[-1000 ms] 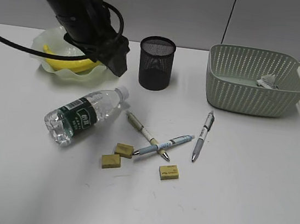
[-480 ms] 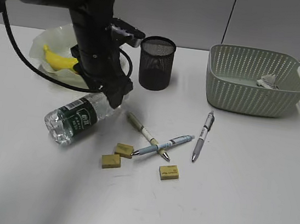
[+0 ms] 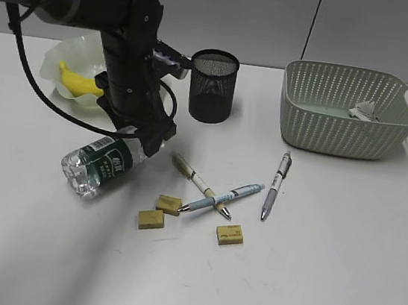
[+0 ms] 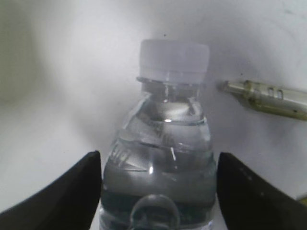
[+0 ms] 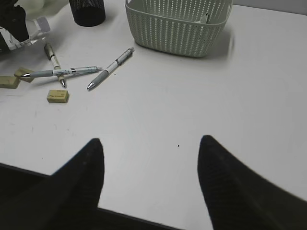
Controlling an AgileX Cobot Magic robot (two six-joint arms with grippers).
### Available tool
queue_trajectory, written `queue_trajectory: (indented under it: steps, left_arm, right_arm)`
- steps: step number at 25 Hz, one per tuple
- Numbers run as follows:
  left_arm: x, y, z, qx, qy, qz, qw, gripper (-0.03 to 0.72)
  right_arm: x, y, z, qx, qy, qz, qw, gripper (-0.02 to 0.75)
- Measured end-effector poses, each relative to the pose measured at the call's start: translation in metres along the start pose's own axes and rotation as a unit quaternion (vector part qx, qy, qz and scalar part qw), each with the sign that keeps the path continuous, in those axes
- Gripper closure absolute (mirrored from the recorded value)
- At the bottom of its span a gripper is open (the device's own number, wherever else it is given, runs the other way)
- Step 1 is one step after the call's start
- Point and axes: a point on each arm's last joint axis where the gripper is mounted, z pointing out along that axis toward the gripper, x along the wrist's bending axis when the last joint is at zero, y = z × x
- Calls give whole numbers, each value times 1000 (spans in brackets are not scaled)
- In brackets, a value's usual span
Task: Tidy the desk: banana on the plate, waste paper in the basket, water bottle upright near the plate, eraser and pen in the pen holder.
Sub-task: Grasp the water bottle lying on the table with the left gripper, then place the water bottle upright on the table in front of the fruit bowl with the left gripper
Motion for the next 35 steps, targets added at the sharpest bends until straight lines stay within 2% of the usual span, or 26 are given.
queue_trajectory:
  steps: [8, 14, 22, 26, 35]
  left_arm:
    - [0, 1, 3, 2, -1, -1, 1000, 147]
    - [0, 1, 4, 4, -1, 0, 1000, 218]
    - [0, -1, 1, 12, -2, -1, 1000, 220]
    - [-1, -3, -14, 11, -10, -8, 1000, 223]
    - [3, -10, -82, -43, -8, -19, 999, 244]
  right_arm:
    - [0, 0, 0, -1, 0, 0, 1000, 250]
    - [0, 0, 0, -1, 0, 0, 1000, 249]
    - [0, 0, 0, -1, 0, 0, 1000, 250]
    - [0, 0, 0, -1, 0, 0, 1000, 250]
    - [0, 0, 0, -1, 0, 0, 1000, 249]
